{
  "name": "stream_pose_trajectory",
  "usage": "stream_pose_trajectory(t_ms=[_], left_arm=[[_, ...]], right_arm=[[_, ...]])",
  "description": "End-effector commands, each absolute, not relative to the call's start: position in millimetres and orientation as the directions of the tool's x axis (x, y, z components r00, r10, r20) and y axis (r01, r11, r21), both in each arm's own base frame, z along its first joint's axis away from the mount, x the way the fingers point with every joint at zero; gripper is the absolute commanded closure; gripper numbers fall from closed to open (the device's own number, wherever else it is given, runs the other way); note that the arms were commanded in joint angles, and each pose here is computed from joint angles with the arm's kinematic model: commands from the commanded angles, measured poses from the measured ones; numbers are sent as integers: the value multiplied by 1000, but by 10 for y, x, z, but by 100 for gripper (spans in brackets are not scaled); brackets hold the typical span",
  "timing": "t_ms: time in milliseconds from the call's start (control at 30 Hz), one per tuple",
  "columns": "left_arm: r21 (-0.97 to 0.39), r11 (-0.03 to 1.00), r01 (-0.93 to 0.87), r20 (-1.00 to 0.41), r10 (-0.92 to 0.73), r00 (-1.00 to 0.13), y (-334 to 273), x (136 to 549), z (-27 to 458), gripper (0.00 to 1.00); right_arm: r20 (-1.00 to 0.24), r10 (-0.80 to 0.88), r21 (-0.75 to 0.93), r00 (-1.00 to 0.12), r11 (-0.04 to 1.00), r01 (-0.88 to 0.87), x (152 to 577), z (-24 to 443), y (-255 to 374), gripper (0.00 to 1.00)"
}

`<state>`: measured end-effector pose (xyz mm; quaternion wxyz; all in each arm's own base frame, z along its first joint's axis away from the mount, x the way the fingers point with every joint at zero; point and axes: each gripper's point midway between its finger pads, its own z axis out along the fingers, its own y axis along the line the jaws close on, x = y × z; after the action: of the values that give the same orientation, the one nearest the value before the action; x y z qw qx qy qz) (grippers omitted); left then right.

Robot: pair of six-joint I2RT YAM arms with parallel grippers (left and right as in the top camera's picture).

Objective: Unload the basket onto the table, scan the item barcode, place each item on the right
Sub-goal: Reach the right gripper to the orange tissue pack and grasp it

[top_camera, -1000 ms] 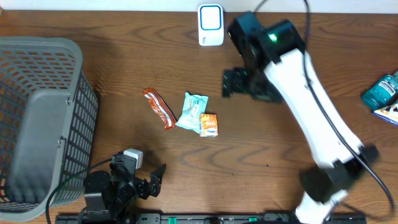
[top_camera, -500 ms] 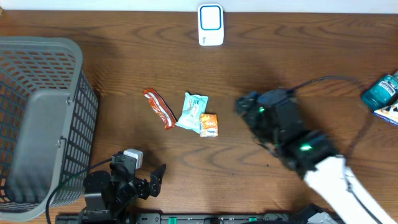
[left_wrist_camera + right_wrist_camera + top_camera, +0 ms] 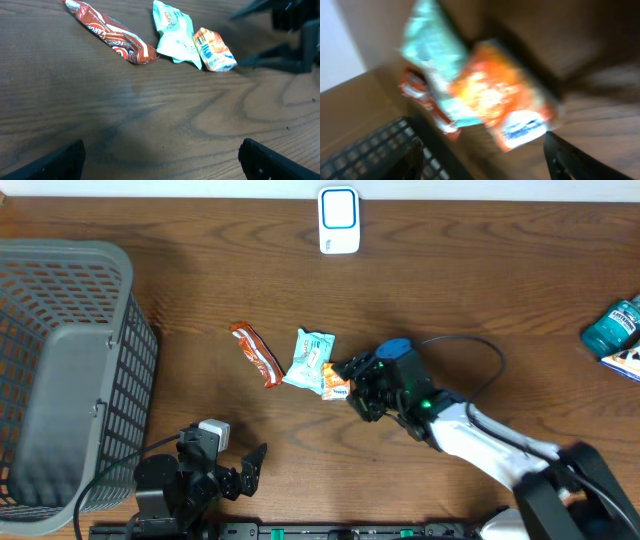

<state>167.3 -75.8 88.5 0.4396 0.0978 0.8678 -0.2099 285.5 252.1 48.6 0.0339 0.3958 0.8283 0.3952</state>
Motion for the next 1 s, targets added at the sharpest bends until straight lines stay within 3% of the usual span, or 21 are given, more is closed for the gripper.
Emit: stream_pose_trajectory(t_ms=[0,200,333,667,833,967], left_arm=[[-280,893,352,-804,-18,-594,-756,1670,897,2],[-280,893,352,-804,-18,-594,-756,1670,897,2],[-280,893,352,-804,-18,-594,-756,1670,897,2],[-280,893,352,-804,-18,-594,-756,1670,897,2],[-280,893,352,-804,-18,-594,-756,1670,897,2],[-280,893,352,-804,-18,-594,-756,1670,897,2]], right_arm=[[384,685,583,-619,341,738,2685,235,2598,33],[377,718,547,-586,338,766,2698,59,2551,37],[351,738,548,-576,337,766,2729,35,2507,54],[285,794,517,-537,344,784,2752,-69,2346,56],[247,813,524,-527,346,779,2799,-83,2291,73],[216,765,576,-607,402,712,2842,-19,2365,90]])
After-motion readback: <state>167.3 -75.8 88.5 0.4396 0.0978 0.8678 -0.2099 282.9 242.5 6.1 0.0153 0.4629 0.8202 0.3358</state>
